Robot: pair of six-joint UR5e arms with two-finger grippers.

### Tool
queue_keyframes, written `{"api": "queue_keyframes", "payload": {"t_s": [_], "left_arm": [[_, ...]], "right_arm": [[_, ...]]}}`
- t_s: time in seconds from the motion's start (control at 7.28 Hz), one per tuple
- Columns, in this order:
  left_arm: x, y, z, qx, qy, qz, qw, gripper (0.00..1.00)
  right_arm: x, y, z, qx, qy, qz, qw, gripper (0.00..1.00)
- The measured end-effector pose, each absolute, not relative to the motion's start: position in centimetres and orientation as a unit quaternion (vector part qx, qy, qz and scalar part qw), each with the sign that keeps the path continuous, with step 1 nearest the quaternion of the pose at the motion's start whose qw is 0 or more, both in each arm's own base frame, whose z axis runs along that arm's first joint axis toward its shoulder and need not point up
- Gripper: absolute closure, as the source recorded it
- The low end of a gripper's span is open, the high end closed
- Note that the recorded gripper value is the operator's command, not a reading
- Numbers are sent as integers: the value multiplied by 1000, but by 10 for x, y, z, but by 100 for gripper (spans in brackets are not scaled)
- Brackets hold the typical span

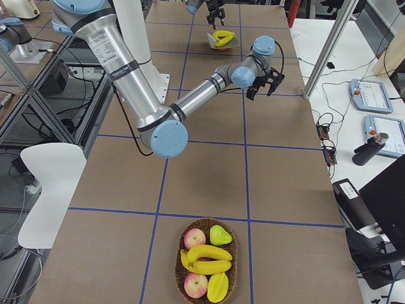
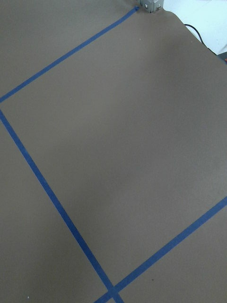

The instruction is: Transfer all bananas from basket to plate

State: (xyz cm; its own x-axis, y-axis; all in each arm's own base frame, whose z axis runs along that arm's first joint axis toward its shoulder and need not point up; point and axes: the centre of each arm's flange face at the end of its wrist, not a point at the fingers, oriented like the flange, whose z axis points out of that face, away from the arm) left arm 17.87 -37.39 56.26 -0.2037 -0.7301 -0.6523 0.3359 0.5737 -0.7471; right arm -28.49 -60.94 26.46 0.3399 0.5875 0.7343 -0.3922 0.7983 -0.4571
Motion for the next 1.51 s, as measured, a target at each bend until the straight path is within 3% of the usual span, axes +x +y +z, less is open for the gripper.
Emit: {"api": "queue_keyframes", "payload": {"t_s": [0.69, 1.1, 1.51], "left_arm": [[192, -392, 542, -149, 658, -420, 607, 0], [194, -431, 515, -125, 650, -424, 618, 0], [187, -497, 479, -65, 612, -392, 684, 0]], "right_arm": [[-268, -612, 278, -85, -487, 291, 819, 0], [-210, -615, 352, -42, -461, 244, 852, 0], [-120, -591, 475, 9, -416, 141, 898, 0]]}}
